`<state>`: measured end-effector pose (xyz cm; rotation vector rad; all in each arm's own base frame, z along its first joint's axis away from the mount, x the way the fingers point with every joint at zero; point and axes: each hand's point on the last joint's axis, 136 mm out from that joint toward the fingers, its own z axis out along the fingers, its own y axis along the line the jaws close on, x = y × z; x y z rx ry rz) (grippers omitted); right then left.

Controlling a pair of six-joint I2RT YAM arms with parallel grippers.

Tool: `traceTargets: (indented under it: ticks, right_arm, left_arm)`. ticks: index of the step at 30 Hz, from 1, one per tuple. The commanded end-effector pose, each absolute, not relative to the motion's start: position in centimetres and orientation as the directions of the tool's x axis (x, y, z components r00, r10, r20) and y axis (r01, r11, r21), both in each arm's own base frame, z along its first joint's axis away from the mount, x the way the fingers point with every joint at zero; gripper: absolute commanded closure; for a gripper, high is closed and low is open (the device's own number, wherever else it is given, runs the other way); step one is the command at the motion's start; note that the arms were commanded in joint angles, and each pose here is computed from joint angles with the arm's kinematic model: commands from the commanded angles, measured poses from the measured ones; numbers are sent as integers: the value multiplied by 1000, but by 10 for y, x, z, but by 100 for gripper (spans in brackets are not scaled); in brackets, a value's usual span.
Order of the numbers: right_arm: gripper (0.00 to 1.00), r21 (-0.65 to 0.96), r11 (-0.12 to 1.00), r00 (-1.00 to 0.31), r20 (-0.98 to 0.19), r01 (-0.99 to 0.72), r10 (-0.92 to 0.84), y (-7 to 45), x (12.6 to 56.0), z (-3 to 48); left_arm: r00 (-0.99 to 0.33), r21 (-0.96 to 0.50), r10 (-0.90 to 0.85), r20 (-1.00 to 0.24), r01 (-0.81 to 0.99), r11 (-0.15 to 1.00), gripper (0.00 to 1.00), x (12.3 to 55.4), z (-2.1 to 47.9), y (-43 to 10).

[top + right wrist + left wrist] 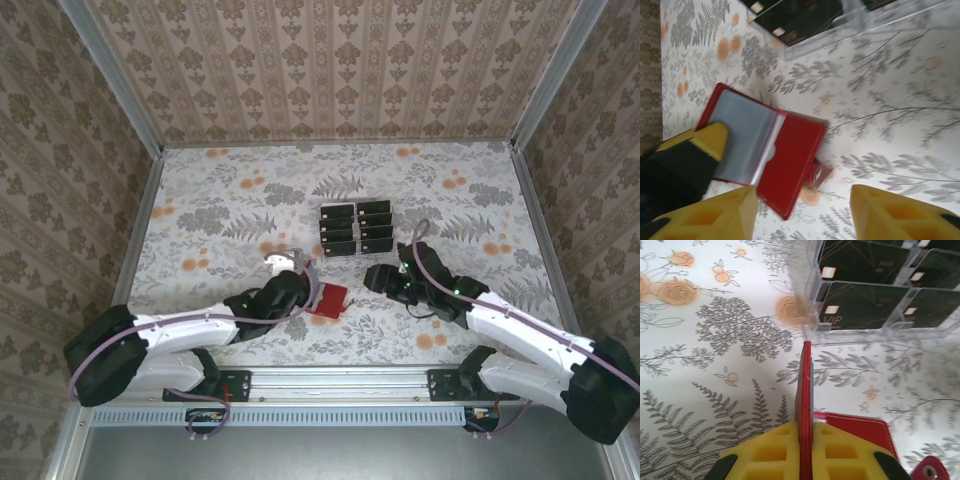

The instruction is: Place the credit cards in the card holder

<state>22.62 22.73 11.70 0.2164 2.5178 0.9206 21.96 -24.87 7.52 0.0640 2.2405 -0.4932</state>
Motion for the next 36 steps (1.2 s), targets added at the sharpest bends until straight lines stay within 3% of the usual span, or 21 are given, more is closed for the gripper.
traceTargets:
  ticks: [1,10,24,27,32,36]
  right_arm:
    - [57,687,725,-881,-374,-54,289,254,232,133]
    - [77,711,702,-899,-339,-52,276,293,233,112]
    - [85,640,768,-920,-306,-7,247,313,239,62]
    - [86,592,806,-918,-312,14,245,303,239,46]
    - [87,570,820,-921,-289,53,260,294,238,22]
    - [88,563,824,-923,-276,70,268,290,239,11]
  left_arm:
    - [-567,-265,-135,-813,153,952,100,232,91,-248]
    - [-549,-216,-133,-825,89,972,100,225,82,-237]
    - [-550,-200,-123,-826,83,976,99,223,75,-234]
    - [-554,-202,-113,-825,103,974,87,221,75,-237]
    - [-569,-247,-95,-817,196,949,47,215,80,-254]
    - [-583,-307,-128,-802,219,926,34,210,82,-255]
